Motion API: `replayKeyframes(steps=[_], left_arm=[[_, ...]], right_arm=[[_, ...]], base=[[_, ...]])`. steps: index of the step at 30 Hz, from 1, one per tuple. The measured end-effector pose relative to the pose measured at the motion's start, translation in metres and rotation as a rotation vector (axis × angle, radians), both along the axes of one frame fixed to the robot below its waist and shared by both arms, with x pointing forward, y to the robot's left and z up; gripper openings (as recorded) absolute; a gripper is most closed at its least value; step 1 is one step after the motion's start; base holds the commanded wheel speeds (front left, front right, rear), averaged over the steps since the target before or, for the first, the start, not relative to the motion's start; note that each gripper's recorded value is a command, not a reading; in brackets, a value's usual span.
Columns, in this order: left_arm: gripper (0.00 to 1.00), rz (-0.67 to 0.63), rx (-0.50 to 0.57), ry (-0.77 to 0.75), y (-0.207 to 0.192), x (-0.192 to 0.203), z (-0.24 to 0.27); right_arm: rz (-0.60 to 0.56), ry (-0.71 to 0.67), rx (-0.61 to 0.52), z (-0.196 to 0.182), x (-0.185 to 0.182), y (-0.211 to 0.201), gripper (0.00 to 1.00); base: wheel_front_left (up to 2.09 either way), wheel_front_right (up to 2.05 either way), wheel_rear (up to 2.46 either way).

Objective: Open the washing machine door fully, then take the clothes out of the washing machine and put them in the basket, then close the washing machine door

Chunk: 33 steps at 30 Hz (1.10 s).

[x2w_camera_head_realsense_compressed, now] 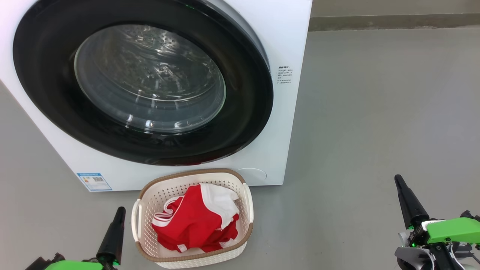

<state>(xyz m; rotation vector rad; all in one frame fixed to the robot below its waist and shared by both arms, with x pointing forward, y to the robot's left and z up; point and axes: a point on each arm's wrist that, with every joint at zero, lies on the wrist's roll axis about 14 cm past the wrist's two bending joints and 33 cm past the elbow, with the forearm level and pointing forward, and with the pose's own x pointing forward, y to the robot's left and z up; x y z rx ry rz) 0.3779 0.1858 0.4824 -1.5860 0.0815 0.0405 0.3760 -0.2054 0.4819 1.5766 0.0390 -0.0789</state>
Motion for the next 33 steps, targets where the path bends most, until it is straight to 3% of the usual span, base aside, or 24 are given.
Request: replayKeyframes(steps=[33], left_arm=[[0.0, -0.001, -0.002, -0.001, 0.0008, -0.0001, 0.0001]], right_arm=[[-0.002, 0.0, 0.001, 0.0, -0.0001, -0.0005, 0.0]], base=[[0.0, 0.0, 0.0]])
